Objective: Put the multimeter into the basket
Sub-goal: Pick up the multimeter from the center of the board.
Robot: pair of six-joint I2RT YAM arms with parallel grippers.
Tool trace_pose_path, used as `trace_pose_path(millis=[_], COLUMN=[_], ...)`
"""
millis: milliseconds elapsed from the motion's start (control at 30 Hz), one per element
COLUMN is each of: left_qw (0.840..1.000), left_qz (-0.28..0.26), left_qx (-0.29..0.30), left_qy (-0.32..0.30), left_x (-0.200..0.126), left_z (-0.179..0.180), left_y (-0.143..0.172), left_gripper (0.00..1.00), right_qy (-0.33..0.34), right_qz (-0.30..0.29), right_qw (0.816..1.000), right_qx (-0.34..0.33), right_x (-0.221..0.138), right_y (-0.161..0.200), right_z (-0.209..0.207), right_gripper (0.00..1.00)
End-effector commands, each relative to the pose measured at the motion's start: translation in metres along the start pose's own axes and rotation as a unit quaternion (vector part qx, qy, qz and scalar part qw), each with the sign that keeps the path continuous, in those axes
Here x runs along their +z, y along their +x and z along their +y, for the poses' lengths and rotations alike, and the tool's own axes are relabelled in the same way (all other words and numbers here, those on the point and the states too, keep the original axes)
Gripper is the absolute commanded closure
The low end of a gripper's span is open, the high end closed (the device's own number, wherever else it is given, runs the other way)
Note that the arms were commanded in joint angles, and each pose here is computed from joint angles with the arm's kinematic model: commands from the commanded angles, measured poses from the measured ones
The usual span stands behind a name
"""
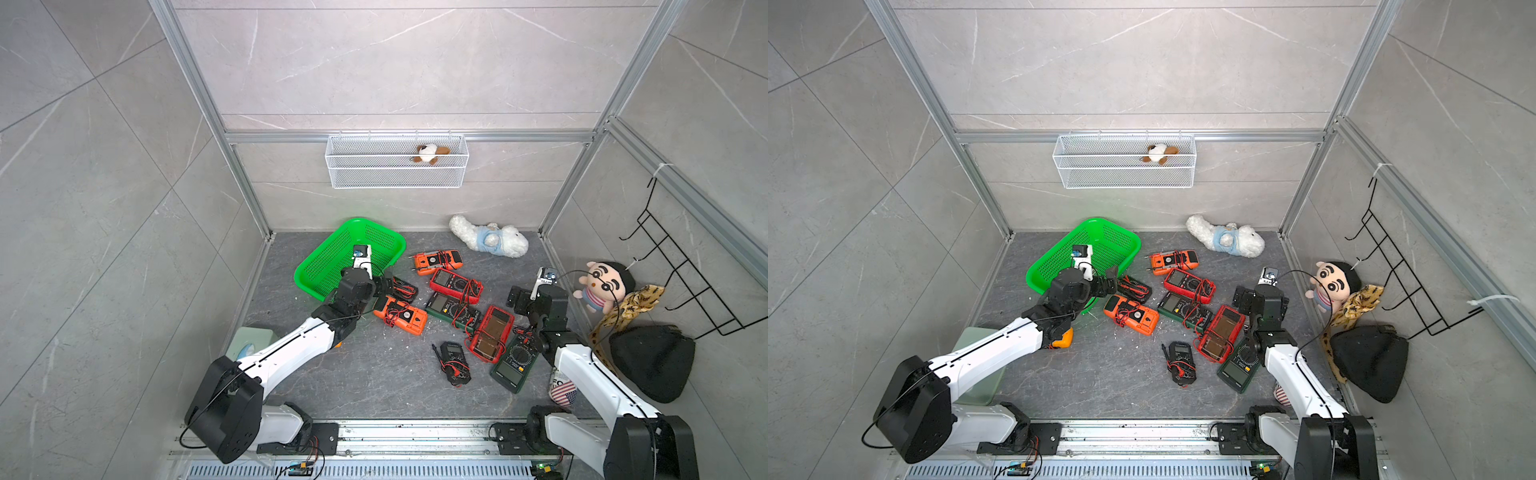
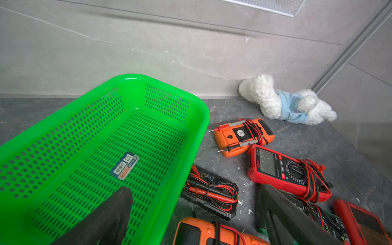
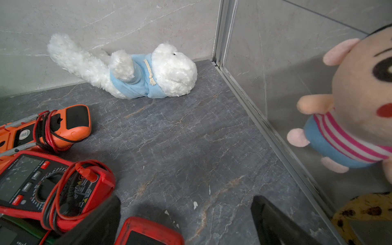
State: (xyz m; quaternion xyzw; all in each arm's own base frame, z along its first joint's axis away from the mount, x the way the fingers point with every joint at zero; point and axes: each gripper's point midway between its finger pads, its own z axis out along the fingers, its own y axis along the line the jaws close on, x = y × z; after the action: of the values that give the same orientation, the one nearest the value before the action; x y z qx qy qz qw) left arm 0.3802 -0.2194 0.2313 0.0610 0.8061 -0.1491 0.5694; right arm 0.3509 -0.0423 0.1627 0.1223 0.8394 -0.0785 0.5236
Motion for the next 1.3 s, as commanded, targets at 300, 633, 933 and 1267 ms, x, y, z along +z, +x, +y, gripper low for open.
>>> trace_pose_path(millis=[300,633,933,1267], left_qw=[0.997,0.990,0.975,0.950], left_qz=[0.061,0.114,0.183,0.269], left_qx=[0.024,0.073,0.118,0.151], left_qy=[0.043,0.042,0.032,0.045], left_x=[0.038,0.074,0.104,0.100], left_z=[-0.045,-0.060,-0.064,-0.066], left_y=[0.023,0.048,0.075,0.101], left_gripper=[0.02,0.01,0.12,0.15], right_qy=[-0.003,0.019,0.036,0.037], right_qz=[0.008,0.026,0.042,0.083], right_qw=[1.000,0.999,0.998,0.996], right_qx=[0.009,0.012,0.017,0.011], right_x=[-0.004,-0.007,-0.008,-0.011], right_y=[-0.006,-0.008,-0.011,-0.012], right_z=[0.003,-0.004,-0.008,-0.007], right_gripper=[0.00,0.00,0.00,0.00])
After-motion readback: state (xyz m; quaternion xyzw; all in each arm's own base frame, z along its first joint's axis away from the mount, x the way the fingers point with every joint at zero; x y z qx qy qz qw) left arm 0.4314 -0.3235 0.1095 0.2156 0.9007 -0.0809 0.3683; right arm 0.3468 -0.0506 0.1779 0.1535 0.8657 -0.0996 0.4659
